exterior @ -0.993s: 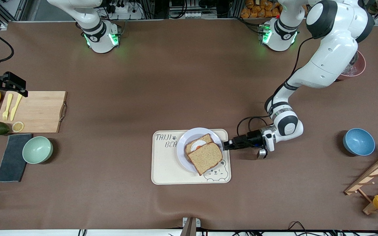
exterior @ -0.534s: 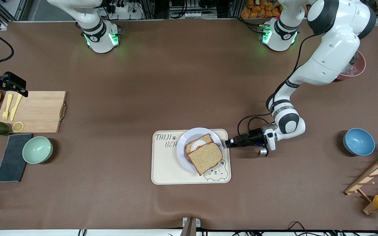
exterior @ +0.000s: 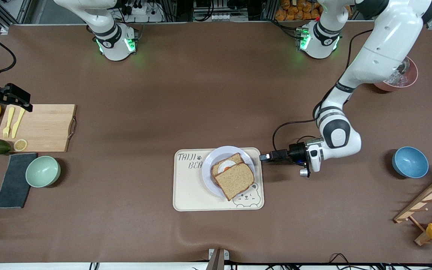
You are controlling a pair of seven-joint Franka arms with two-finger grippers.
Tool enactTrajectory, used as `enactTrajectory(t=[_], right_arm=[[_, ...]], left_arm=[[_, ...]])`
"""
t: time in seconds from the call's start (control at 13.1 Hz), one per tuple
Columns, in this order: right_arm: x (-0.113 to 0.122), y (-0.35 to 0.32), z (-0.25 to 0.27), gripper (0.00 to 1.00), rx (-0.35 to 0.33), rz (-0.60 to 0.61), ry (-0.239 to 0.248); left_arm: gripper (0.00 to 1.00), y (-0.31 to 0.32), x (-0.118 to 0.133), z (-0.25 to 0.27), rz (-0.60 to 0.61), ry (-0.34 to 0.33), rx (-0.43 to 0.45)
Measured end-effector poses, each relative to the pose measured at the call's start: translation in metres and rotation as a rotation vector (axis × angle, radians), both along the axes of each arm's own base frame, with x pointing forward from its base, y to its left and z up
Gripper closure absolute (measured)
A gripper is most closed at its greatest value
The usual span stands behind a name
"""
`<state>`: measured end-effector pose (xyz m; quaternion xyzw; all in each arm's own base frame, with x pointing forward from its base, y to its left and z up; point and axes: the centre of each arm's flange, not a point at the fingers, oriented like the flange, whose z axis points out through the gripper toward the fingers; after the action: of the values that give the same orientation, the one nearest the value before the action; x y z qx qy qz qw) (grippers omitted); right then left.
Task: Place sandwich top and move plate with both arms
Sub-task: 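Open the left gripper and lift it off the plate rim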
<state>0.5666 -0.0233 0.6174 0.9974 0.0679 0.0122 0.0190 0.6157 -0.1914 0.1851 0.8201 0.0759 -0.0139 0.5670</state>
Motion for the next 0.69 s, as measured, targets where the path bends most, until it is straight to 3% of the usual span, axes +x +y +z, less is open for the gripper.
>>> enactTrajectory(t=[0.15, 0.38, 0.69], right_arm=[[0.0, 0.0, 0.0, 0.0, 0.0, -0.003, 0.0], [0.0, 0.0, 0.0, 0.0, 0.001, -0.006, 0.0], [-0.001, 0.002, -0.001, 0.0, 0.022, -0.067, 0.006]], left_arm=[[0.0, 0.014, 0.006, 0.027, -0.057, 0.001, 0.106], [0.0, 0.03, 0.019, 0.078, -0.14, 0.004, 0.332], [0.0, 0.034, 0.025, 0.152, -0.224, -0.036, 0.593]])
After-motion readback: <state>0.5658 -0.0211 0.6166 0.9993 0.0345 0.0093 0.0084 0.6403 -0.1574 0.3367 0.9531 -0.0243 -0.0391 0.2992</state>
